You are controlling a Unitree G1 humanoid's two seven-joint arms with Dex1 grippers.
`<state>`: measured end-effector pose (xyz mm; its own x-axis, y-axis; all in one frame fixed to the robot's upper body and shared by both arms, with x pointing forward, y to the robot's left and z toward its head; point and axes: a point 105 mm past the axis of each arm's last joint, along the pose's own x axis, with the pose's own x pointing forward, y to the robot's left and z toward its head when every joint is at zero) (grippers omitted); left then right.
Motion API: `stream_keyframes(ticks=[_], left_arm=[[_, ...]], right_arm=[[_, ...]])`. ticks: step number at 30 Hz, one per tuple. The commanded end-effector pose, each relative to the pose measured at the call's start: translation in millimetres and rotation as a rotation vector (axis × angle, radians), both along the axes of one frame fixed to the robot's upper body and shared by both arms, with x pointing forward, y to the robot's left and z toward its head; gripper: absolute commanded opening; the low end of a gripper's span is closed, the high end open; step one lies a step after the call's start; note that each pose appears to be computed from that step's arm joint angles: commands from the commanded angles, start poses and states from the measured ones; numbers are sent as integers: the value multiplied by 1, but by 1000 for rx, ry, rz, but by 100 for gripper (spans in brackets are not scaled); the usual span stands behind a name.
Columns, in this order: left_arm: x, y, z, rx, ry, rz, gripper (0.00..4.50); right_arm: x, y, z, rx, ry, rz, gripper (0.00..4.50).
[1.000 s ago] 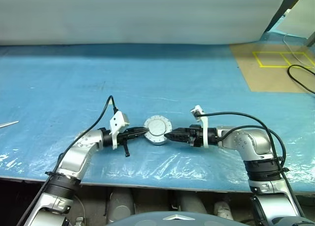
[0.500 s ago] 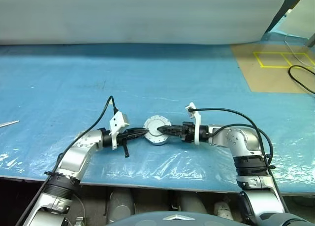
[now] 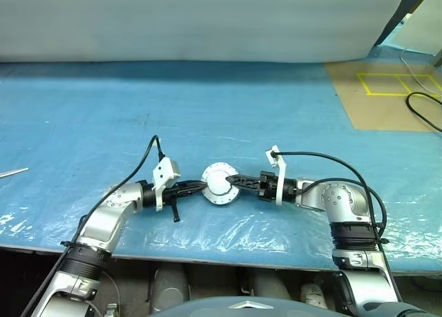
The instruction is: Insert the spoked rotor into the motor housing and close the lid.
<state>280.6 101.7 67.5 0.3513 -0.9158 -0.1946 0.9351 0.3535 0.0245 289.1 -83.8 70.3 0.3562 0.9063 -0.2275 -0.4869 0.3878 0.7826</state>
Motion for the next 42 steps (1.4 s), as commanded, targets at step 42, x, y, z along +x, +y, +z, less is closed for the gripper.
stream_keyframes(ticks=[42], left_arm=[[-10, 49, 83, -468, 230, 199, 87]], right_arm=[[9, 30, 27, 240, 34, -20, 236]])
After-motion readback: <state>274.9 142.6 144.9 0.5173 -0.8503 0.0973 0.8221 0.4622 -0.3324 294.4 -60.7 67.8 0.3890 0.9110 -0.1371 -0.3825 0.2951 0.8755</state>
